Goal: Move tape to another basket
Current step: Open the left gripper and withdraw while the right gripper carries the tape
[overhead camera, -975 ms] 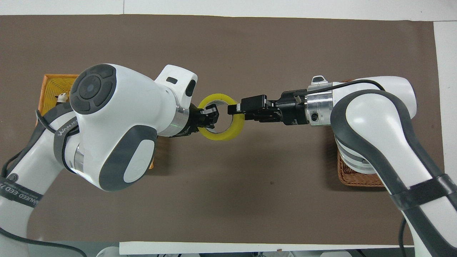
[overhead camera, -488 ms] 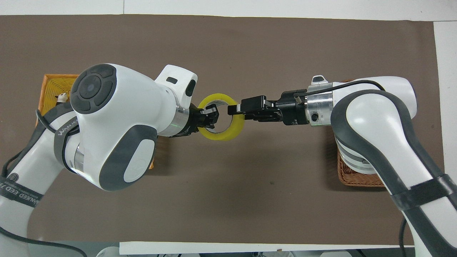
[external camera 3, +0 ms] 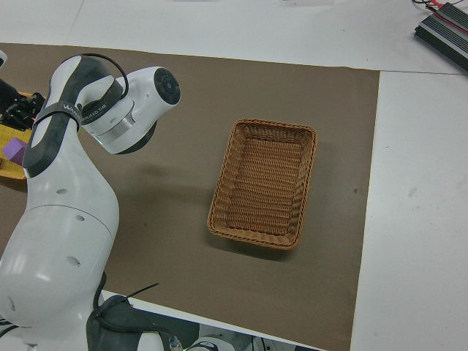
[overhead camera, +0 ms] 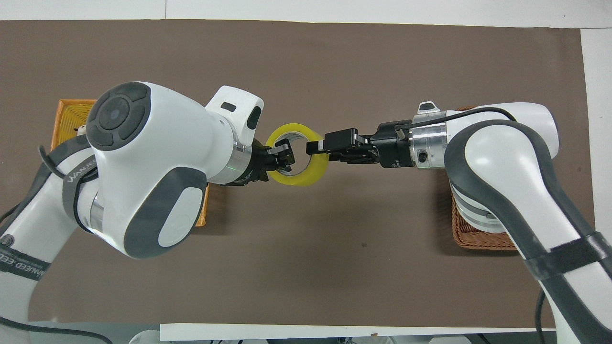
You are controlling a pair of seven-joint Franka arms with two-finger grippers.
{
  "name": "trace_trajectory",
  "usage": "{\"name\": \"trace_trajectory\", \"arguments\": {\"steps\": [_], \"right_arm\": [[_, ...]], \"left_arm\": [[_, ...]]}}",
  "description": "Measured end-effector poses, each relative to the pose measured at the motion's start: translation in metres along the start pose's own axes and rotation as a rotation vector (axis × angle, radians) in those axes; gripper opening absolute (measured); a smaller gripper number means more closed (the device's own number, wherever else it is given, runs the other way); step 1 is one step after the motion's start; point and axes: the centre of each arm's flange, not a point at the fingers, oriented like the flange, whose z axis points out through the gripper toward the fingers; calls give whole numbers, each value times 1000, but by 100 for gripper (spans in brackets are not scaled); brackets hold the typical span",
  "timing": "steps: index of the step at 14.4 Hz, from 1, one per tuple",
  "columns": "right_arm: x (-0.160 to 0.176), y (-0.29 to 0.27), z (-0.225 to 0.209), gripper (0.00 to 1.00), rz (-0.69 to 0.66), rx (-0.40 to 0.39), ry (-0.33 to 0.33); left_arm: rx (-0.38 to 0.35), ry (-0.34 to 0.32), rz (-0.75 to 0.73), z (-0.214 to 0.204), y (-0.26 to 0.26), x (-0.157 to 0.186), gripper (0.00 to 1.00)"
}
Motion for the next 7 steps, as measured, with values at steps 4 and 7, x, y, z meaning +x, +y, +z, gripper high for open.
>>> {"name": "trace_trajectory", "arguments": {"steps": [4, 7], "right_arm": [[14, 23, -55, 55, 10, -3, -2], [21, 65, -131, 55, 6, -1, -19]], "left_arm": [[22, 71, -39, -45, -29, 26, 100], [34, 101, -121, -70, -89, 82, 100]]}}
